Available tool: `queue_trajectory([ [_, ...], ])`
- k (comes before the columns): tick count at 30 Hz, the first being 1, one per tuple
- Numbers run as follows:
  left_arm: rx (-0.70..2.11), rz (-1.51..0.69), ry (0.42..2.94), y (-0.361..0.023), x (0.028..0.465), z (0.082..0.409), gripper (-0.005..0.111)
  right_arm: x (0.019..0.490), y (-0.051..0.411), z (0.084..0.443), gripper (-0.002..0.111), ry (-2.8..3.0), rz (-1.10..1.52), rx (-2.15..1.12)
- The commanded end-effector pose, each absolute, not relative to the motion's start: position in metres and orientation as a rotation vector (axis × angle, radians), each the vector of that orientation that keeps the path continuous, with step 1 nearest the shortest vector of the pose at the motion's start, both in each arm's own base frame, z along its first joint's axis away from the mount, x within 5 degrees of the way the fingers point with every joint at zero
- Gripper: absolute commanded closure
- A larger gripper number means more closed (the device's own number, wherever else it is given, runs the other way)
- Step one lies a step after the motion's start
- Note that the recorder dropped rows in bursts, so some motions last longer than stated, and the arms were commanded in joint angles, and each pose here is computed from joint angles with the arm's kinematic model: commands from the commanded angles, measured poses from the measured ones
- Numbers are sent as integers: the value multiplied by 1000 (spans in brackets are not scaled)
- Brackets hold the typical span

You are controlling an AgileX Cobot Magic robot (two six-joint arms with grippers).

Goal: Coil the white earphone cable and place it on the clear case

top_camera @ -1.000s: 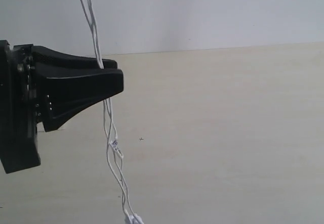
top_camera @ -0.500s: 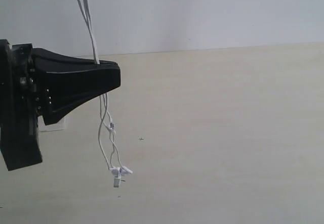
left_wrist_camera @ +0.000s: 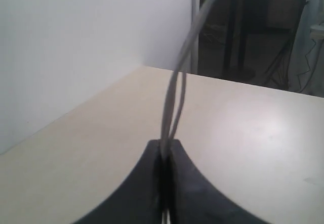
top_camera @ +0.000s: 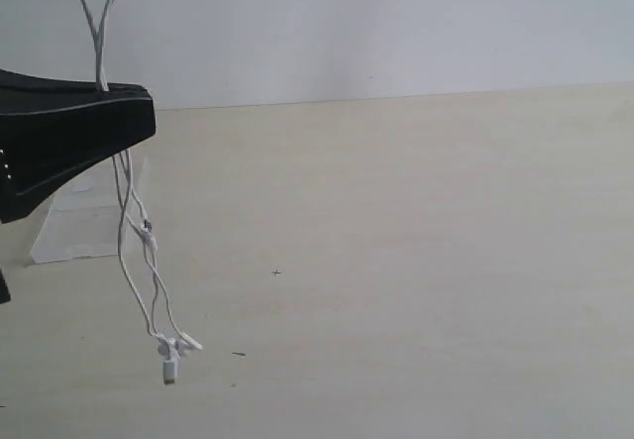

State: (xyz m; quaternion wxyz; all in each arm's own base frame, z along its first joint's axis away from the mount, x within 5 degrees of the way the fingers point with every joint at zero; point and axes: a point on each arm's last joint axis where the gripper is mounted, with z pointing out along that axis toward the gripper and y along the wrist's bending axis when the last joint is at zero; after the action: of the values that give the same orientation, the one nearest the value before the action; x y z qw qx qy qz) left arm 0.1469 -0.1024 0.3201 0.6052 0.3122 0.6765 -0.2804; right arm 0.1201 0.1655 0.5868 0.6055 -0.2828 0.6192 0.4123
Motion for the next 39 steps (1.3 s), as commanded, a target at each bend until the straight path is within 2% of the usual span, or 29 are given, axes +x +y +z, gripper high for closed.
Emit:
queue_trajectory([
  [1,692,-668,1548,-100,140,326,107,125,154,578,108,1546,802,-634],
  [12,666,-670,1569,-97,137,327,107,143,124,548,108,1873,280,-573],
  [24,648,-748,1579,-100,134,328,107,148,126,537,108,1939,220,-590],
  [39,653,-816,1595,-102,131,328,107,174,160,424,108,2180,101,-717],
])
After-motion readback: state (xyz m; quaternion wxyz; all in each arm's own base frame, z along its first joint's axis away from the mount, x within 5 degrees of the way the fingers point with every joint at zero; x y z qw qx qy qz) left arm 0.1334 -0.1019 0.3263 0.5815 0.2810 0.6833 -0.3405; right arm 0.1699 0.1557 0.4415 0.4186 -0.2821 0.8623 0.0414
